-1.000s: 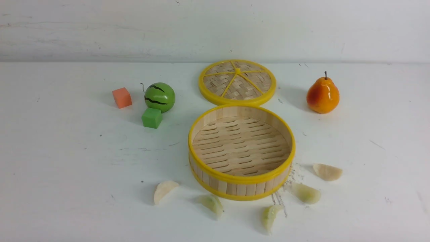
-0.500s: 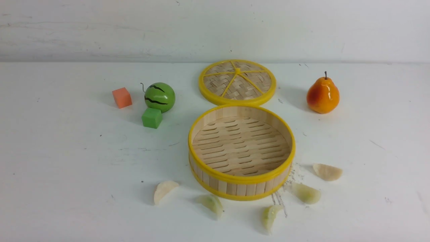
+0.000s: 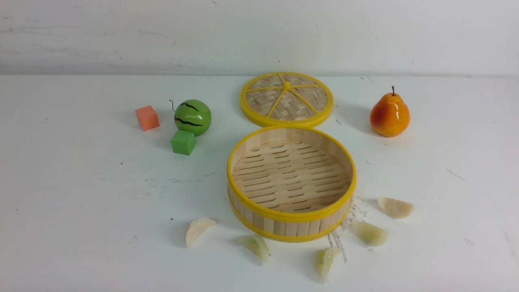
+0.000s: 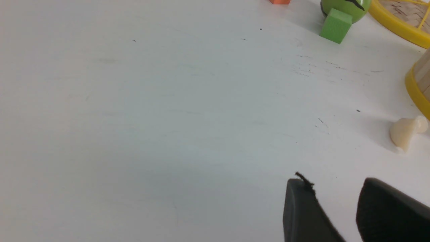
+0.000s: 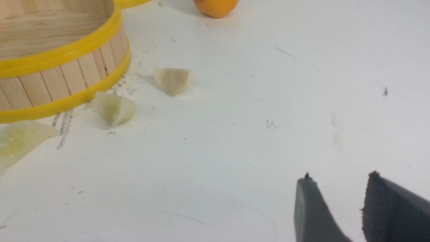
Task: Put the dumplings into the steamer on the white table.
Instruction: 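Reach for and grasp a dumpling on the table with the left gripper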
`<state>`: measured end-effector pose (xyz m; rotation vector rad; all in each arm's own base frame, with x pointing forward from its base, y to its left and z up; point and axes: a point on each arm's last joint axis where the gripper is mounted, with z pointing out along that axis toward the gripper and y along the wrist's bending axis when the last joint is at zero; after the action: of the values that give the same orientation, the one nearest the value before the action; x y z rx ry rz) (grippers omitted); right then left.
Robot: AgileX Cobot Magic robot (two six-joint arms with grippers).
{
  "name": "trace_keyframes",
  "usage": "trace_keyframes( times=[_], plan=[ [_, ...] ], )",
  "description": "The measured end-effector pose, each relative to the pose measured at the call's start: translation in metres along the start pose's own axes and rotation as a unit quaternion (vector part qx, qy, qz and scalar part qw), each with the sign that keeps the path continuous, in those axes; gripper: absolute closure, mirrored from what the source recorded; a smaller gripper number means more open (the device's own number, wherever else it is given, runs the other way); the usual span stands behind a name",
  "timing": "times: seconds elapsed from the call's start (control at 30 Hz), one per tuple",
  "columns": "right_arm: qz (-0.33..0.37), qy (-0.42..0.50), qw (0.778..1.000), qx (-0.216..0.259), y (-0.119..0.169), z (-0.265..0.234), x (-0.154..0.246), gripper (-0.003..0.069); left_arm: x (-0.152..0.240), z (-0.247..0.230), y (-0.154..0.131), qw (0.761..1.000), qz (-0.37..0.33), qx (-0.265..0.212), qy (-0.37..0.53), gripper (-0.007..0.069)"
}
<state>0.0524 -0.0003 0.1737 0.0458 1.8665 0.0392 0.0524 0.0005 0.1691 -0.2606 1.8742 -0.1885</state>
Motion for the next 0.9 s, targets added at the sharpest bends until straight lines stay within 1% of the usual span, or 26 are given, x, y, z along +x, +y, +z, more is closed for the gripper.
trace_keyframes(
  times=[0.67, 0.9],
  plan=[
    [0.000, 0.000, 1.000, 0.000, 0.0000, 0.0000, -0.0001, 0.0419, 0.0000, 0.0000, 0.0000, 1.000, 0.000, 0.000, 0.000, 0.0388],
    [0.000, -0.018, 1.000, -0.002, 0.0002, 0.0005, -0.0021, 0.0419, 0.0000, 0.0000, 0.0000, 1.000, 0.000, 0.000, 0.000, 0.0388]
  ],
)
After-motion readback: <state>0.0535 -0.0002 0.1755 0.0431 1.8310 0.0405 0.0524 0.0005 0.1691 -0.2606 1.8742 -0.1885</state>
